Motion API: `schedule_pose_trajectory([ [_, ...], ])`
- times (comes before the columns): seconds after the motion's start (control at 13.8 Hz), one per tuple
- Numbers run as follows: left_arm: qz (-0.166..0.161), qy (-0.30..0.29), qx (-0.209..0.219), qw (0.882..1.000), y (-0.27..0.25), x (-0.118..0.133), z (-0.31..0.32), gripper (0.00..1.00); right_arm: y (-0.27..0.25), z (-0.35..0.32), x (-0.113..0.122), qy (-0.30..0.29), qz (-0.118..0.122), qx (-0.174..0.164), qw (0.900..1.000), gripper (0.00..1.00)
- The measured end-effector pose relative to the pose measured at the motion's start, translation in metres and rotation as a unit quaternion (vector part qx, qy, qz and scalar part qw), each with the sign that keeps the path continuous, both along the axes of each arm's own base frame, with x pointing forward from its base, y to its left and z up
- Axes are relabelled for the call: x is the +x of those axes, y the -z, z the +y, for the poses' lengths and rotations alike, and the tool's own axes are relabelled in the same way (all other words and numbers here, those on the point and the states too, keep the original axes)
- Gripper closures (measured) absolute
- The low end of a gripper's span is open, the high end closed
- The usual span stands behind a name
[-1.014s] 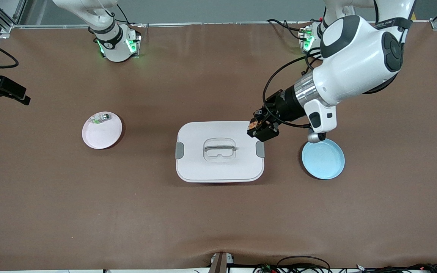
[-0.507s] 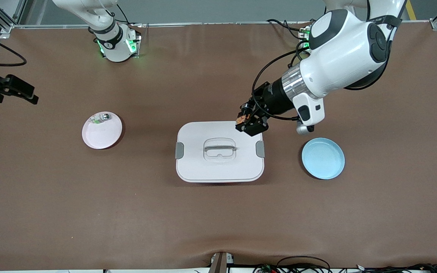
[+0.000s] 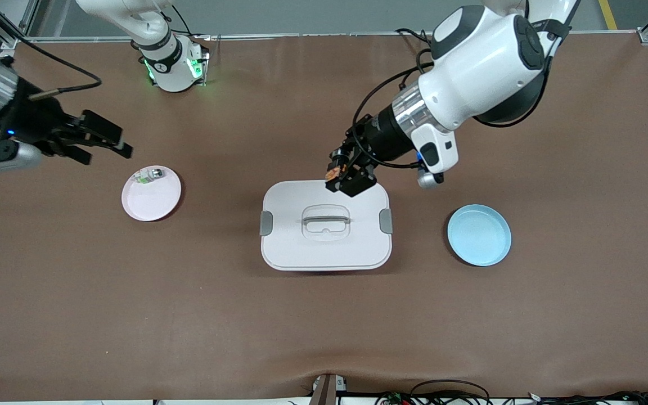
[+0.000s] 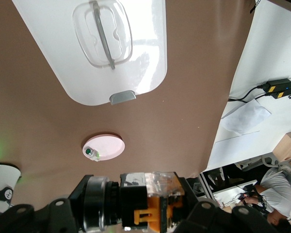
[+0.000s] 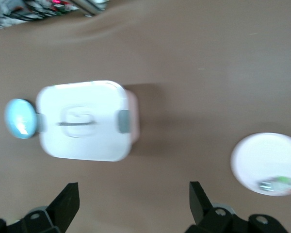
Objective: Transfer orange switch to right arm and place
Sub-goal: 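Carry the switch over the white box while the right gripper reaches in, then grasp the switch with the right gripper beside the left gripper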
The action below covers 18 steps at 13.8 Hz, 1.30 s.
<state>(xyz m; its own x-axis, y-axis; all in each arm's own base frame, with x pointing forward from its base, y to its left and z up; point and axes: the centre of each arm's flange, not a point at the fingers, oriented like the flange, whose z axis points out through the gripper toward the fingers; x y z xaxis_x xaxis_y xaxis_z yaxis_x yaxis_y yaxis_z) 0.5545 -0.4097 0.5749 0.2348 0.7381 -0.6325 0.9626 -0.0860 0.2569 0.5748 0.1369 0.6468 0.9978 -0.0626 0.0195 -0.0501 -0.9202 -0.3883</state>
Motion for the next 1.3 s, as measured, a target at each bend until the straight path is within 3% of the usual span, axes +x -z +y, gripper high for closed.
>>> schedule_pose_trajectory([
  [0.29,0.006,0.000,-0.002,1.000,0.002,-0.006,-0.009,0.27,0.026,0.057,0.005,0.045,-0.020,0.067,0.997,0.00],
  [0.65,0.017,0.006,-0.002,1.000,0.011,-0.015,-0.027,0.27,0.026,0.135,-0.007,0.084,-0.072,0.132,0.985,0.00],
  [1.01,0.021,-0.001,-0.005,1.000,0.010,-0.017,-0.030,0.27,0.056,0.185,-0.014,0.105,-0.095,0.167,0.976,0.00],
  [1.3,0.023,-0.002,-0.004,1.000,0.012,-0.017,-0.030,0.27,0.093,0.226,-0.025,0.108,-0.091,0.174,0.975,0.00],
])
